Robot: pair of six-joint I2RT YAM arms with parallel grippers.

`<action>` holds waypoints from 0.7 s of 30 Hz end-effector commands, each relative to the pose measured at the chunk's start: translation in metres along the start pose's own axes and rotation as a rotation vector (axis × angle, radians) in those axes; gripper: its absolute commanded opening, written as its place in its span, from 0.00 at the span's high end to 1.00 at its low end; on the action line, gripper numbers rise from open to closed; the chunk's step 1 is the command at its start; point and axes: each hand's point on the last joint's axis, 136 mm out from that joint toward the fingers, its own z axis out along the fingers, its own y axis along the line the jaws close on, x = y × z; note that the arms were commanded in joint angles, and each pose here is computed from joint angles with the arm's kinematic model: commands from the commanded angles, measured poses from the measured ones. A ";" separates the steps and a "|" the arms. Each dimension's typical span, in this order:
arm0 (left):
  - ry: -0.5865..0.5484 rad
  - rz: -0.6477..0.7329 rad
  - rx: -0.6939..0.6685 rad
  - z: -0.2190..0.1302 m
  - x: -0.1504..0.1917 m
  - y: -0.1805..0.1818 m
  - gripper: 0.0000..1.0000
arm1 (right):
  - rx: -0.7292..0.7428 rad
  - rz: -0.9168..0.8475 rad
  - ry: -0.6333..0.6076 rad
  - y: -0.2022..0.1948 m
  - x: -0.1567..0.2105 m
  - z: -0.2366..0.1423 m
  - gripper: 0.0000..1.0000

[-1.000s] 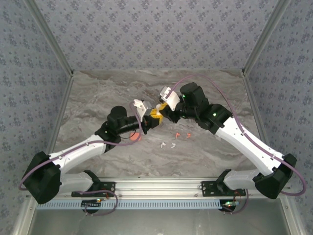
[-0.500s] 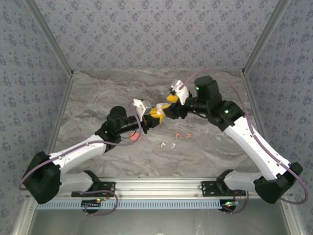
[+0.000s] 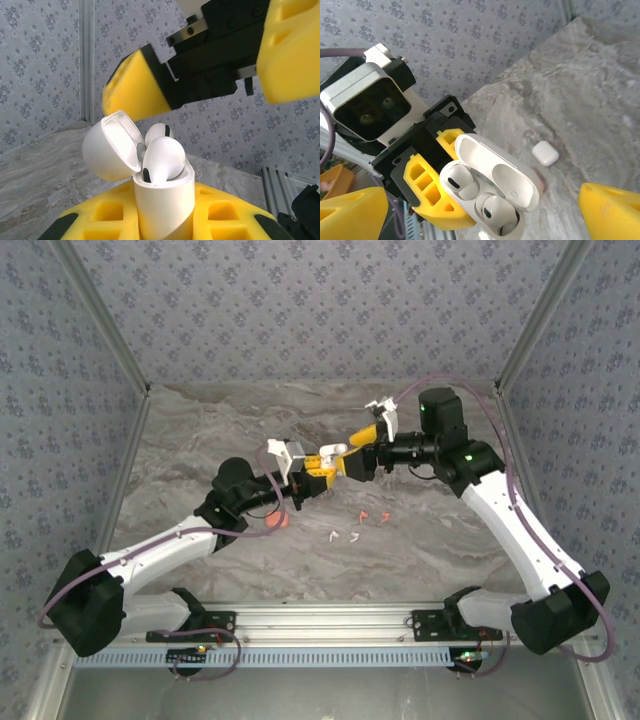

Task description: Insert the wireless bluetooth earbuds into the charging case

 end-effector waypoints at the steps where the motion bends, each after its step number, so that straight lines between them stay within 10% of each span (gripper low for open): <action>1: -0.048 0.024 0.050 0.001 -0.016 -0.012 0.98 | -0.104 0.030 0.017 0.020 -0.001 0.003 0.00; 21: -0.004 0.020 0.037 0.004 -0.008 -0.008 0.98 | -0.112 -0.022 0.026 0.038 0.008 -0.005 0.00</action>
